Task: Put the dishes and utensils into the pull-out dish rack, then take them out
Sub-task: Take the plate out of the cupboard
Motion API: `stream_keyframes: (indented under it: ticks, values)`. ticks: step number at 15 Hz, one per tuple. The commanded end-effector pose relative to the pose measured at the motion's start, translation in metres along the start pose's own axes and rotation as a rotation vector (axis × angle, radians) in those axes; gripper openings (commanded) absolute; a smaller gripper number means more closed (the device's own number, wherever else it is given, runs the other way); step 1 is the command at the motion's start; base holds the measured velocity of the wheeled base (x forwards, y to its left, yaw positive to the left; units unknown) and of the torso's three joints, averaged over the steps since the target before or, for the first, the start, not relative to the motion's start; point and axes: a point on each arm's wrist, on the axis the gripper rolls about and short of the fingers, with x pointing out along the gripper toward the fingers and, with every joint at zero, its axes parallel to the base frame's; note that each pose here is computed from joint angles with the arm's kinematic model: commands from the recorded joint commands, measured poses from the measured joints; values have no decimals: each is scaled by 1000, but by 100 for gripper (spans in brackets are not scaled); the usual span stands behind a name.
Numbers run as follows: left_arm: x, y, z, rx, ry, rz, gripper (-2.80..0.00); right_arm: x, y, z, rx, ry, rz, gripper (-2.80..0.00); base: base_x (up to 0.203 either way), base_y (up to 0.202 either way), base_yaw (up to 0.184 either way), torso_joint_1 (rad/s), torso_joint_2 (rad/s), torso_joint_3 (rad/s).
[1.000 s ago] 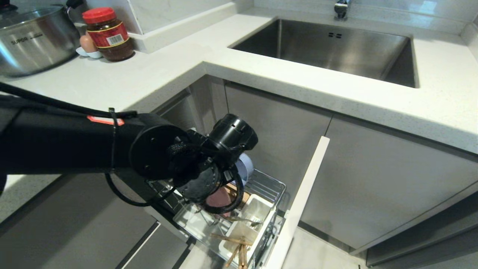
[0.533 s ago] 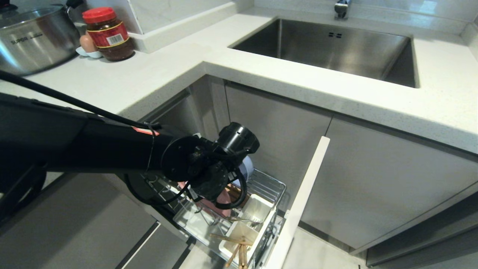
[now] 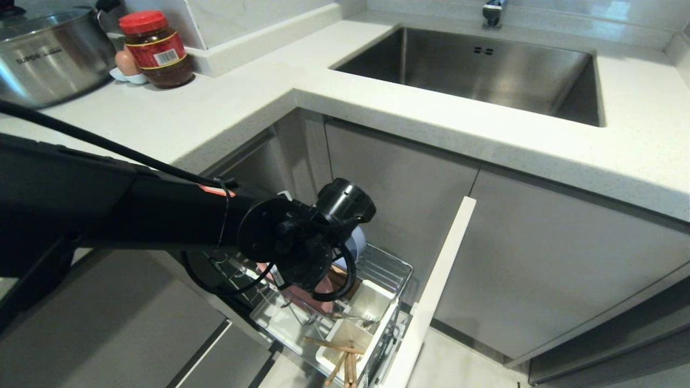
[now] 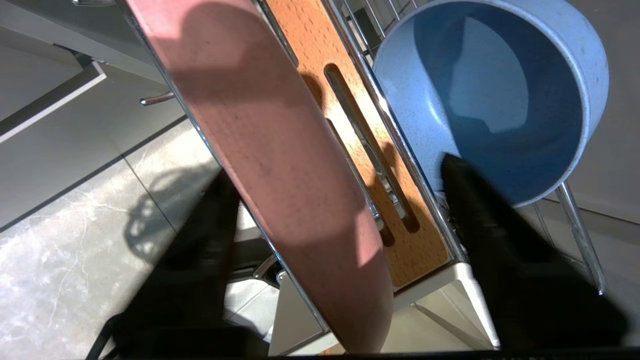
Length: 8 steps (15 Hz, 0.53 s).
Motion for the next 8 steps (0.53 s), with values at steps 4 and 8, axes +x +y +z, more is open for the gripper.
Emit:
stream_keyframes:
  ticks: [4,8]
  values:
    - [-7,0,2,-9,-7,-12,-280,0,0,0,1,-3,0,-280,0,0,0,0,0,0]
    - [-10,-1,1,-9,-7,-19,-280,0,0,0,1,-3,0,-280,0,0,0,0,0,0]
